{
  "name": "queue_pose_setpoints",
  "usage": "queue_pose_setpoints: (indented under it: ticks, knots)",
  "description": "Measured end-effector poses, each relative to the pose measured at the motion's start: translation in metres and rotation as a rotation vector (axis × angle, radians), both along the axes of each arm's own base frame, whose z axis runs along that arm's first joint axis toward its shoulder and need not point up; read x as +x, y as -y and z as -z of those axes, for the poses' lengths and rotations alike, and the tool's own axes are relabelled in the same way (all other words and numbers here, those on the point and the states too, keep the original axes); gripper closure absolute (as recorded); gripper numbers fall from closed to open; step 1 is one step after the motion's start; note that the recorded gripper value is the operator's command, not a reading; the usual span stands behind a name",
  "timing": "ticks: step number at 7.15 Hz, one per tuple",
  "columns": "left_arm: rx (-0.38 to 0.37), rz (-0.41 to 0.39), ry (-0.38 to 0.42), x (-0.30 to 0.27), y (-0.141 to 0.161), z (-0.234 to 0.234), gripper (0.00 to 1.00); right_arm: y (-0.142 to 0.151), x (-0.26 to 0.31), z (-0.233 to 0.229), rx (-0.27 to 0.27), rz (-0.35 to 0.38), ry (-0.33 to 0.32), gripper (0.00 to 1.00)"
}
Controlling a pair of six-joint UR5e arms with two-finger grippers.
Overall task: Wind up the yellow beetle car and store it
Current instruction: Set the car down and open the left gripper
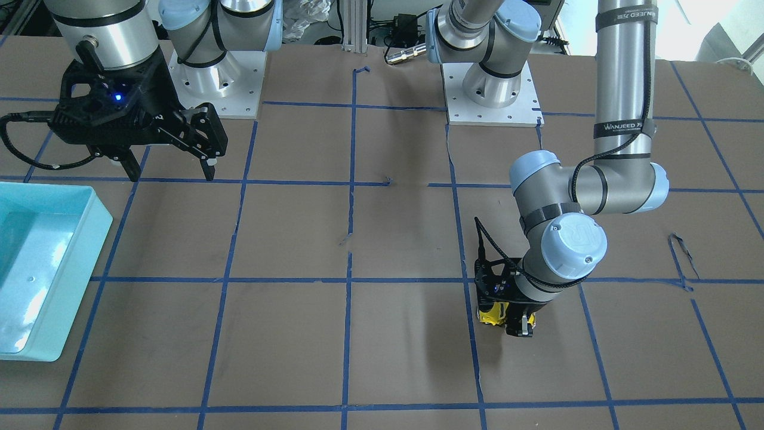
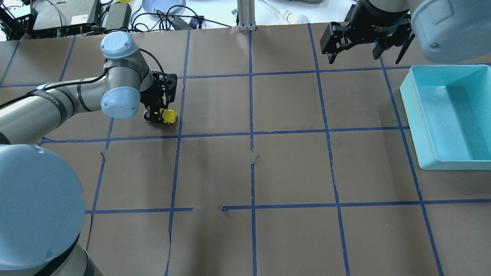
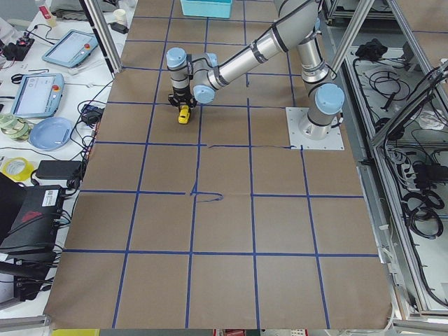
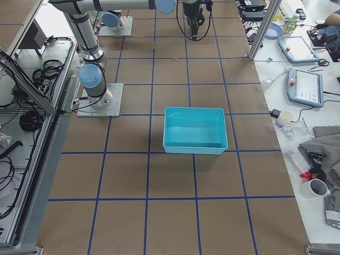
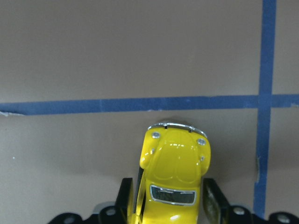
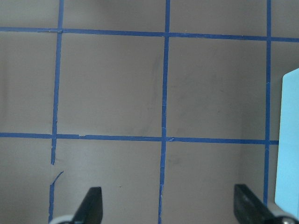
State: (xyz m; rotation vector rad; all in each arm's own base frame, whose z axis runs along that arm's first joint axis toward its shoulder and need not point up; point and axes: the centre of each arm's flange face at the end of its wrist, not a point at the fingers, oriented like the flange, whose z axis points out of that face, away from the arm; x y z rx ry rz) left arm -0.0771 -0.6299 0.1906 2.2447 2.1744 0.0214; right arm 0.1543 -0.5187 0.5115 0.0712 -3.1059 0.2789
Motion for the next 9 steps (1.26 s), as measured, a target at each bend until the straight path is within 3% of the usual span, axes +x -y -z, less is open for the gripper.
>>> queue_pose_setpoints:
  ticks: [2, 9]
  knots:
    - [-0.015, -0.008, -0.002, 0.015, -0.002, 0.005, 0.52, 0.0, 0.0, 0.0, 0.0, 0.0, 0.0, 0.0]
    - [-0.051, -0.092, 0.001, 0.083, -0.009, 0.01, 0.5, 0.0, 0.0, 0.0, 0.0, 0.0, 0.0, 0.0]
